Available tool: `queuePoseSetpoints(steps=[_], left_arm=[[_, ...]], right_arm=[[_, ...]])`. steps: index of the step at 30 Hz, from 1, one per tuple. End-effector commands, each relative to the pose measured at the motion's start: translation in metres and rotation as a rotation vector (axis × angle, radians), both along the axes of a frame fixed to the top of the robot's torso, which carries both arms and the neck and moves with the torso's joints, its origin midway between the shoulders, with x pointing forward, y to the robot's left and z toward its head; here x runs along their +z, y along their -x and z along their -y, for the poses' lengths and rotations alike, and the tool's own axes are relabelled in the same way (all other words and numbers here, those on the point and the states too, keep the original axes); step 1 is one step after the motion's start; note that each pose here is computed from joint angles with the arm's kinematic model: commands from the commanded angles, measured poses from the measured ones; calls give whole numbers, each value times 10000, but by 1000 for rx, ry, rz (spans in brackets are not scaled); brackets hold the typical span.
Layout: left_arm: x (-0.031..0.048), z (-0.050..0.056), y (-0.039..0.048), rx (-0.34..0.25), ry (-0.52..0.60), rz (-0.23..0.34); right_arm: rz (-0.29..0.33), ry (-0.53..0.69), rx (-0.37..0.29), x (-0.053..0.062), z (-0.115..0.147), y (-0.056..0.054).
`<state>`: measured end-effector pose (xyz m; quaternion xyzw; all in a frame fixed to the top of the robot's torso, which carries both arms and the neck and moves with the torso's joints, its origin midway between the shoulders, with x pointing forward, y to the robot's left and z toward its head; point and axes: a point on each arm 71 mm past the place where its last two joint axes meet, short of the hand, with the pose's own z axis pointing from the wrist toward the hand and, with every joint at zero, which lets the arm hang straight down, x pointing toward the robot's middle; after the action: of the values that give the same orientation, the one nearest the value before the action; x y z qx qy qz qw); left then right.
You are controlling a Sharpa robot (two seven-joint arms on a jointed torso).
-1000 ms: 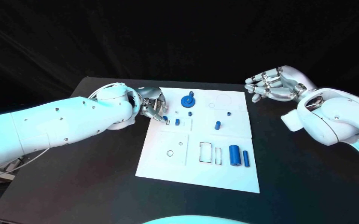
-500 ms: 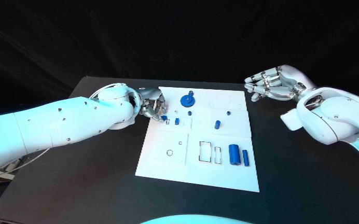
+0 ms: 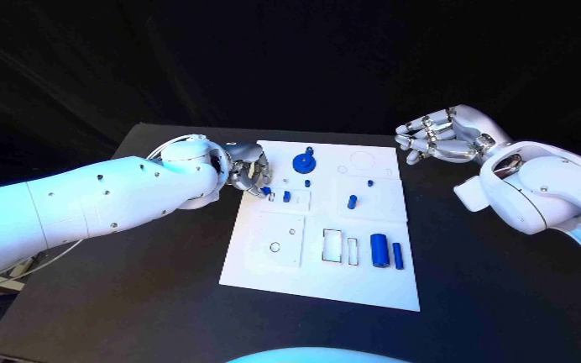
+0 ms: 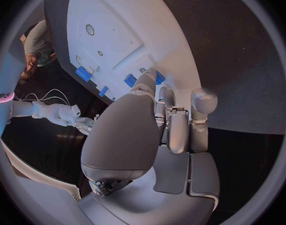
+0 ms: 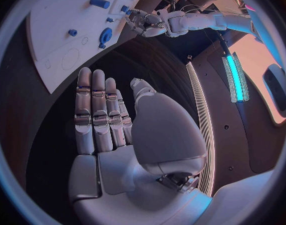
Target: Assemble the parts on the task board
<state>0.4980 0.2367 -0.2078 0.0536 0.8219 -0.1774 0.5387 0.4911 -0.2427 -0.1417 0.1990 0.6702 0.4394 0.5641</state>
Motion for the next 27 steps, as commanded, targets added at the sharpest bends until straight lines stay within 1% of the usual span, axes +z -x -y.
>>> queuePoseSetpoints(steps=[1, 12, 20, 27], left_arm=[[-13, 17, 2, -15, -10, -5], [-17, 11, -10, -12, -8, -5], [-26, 25, 3, -25, -9, -23], [-21, 38, 8, -34, 6, -22]], right_arm=[[-1, -1, 9, 0, -10, 4], [-2, -1, 9, -1, -8, 4], [-2, 0, 8, -2, -4, 3], [-2, 0, 8, -2, -5, 2]])
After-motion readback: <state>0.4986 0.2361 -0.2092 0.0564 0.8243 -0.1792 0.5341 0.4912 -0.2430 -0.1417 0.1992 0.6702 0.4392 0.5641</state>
